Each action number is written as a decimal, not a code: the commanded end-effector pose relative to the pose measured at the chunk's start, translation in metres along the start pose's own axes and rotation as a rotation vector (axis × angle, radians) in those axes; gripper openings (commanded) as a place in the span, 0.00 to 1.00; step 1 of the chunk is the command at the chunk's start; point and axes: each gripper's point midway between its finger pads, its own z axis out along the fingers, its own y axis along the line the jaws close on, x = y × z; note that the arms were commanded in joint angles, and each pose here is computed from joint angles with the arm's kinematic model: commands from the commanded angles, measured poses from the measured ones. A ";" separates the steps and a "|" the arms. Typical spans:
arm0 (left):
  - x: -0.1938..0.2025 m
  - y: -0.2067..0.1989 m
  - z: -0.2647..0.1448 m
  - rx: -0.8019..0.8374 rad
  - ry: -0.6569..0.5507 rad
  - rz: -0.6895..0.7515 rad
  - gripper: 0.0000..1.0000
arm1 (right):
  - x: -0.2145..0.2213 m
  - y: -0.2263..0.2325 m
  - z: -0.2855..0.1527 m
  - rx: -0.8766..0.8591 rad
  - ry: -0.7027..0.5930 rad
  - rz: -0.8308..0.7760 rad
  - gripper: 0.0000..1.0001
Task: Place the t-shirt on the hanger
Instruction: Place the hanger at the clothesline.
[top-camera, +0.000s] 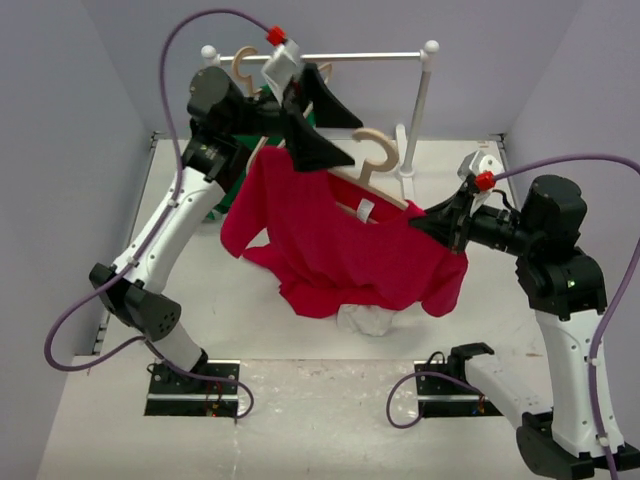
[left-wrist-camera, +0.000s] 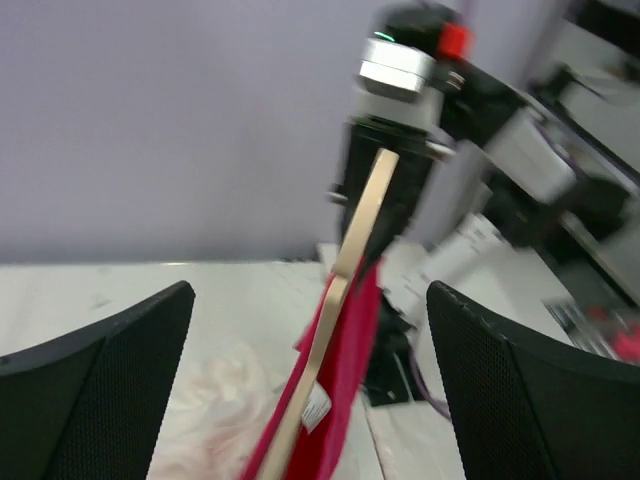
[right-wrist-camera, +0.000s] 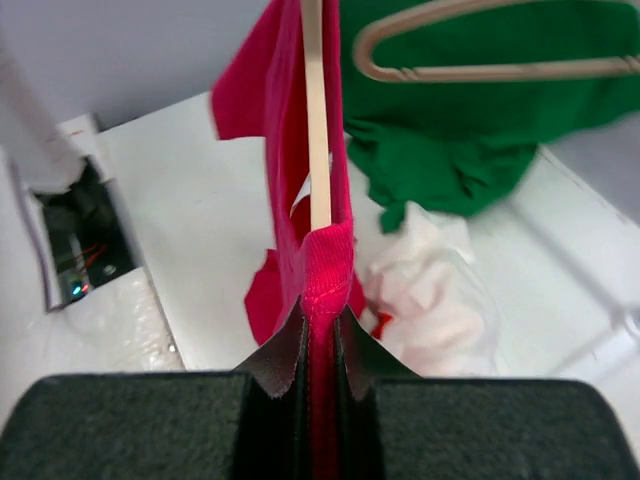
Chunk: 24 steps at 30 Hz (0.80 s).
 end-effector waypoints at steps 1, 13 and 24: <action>-0.067 0.062 -0.085 -0.658 -0.274 -0.043 1.00 | -0.035 -0.052 -0.033 0.433 -0.109 0.049 0.00; -0.047 0.037 -0.243 -1.440 -0.404 0.051 1.00 | -0.100 -0.042 -0.077 0.591 -0.233 0.156 0.00; 0.068 0.010 -0.296 -1.714 -0.202 -0.018 1.00 | -0.062 -0.161 0.021 0.751 -0.153 0.461 0.00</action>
